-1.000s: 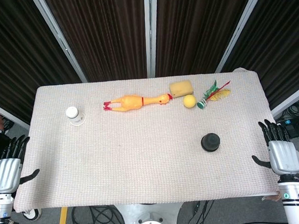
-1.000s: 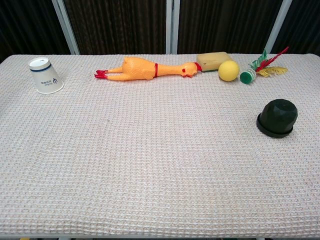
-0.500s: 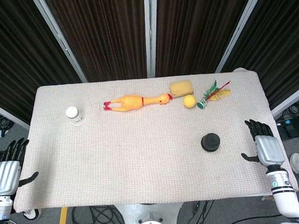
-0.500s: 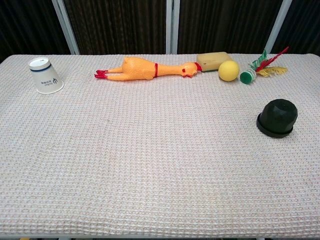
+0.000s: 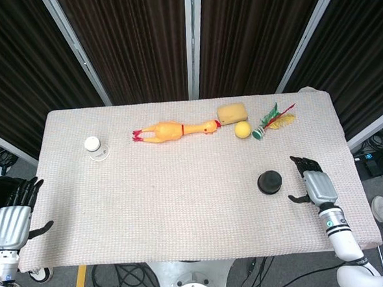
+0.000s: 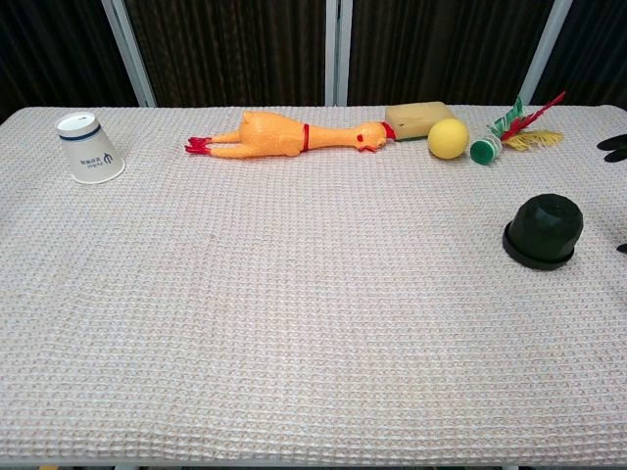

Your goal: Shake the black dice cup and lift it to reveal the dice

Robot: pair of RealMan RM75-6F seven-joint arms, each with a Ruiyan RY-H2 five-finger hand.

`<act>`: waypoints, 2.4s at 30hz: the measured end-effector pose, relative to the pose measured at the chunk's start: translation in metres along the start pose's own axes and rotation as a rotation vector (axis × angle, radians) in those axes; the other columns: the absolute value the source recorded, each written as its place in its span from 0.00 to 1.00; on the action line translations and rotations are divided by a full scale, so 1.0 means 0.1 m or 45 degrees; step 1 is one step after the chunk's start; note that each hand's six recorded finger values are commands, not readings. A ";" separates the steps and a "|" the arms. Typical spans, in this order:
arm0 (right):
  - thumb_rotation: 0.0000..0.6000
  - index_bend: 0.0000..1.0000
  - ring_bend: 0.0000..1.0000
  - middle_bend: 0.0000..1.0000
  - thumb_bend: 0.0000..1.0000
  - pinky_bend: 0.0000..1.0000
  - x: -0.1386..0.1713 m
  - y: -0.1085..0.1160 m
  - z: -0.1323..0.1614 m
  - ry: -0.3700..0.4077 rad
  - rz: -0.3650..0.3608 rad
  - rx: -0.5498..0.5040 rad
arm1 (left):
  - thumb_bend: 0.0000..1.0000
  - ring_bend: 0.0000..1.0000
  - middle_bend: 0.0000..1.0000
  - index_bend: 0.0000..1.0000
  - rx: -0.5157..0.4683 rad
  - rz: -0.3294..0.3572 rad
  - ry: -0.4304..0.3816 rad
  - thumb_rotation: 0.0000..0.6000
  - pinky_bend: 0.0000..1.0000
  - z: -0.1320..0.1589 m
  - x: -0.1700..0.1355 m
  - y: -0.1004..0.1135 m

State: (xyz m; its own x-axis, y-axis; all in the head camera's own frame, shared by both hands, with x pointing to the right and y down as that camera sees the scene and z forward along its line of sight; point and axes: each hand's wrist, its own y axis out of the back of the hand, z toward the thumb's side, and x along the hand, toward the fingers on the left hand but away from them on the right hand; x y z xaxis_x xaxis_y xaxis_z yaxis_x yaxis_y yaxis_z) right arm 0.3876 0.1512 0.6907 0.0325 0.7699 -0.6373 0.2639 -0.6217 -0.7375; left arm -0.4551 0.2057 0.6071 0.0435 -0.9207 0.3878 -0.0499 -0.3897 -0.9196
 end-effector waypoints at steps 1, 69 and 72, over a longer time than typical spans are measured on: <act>1.00 0.00 0.00 0.10 0.05 0.00 -0.02 -0.03 0.00 0.003 0.011 -0.015 | 0.13 0.00 0.03 0.03 0.001 -0.001 0.001 1.00 0.18 -0.01 0.00 0.00; 1.00 0.10 0.00 0.29 0.16 0.00 -0.46 -0.46 0.26 0.074 0.132 0.017 | 0.13 0.00 0.03 0.04 -0.008 -0.018 0.014 1.00 0.18 -0.06 0.00 -0.05; 1.00 0.13 0.00 0.30 0.16 0.00 -0.46 -0.46 0.25 0.071 0.131 0.020 | 0.13 0.00 0.03 0.04 -0.012 -0.018 0.015 1.00 0.18 -0.06 0.00 -0.05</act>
State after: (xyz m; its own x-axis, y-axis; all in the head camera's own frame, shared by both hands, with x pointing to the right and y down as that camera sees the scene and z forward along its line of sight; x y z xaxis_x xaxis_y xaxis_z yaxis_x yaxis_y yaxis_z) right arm 0.3496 0.1409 0.7480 0.1122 0.7085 -0.6968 0.2411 -0.6996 -0.6726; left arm -0.4612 0.2078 0.6120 0.0326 -0.9153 0.4015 -0.0585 -0.4027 -0.9134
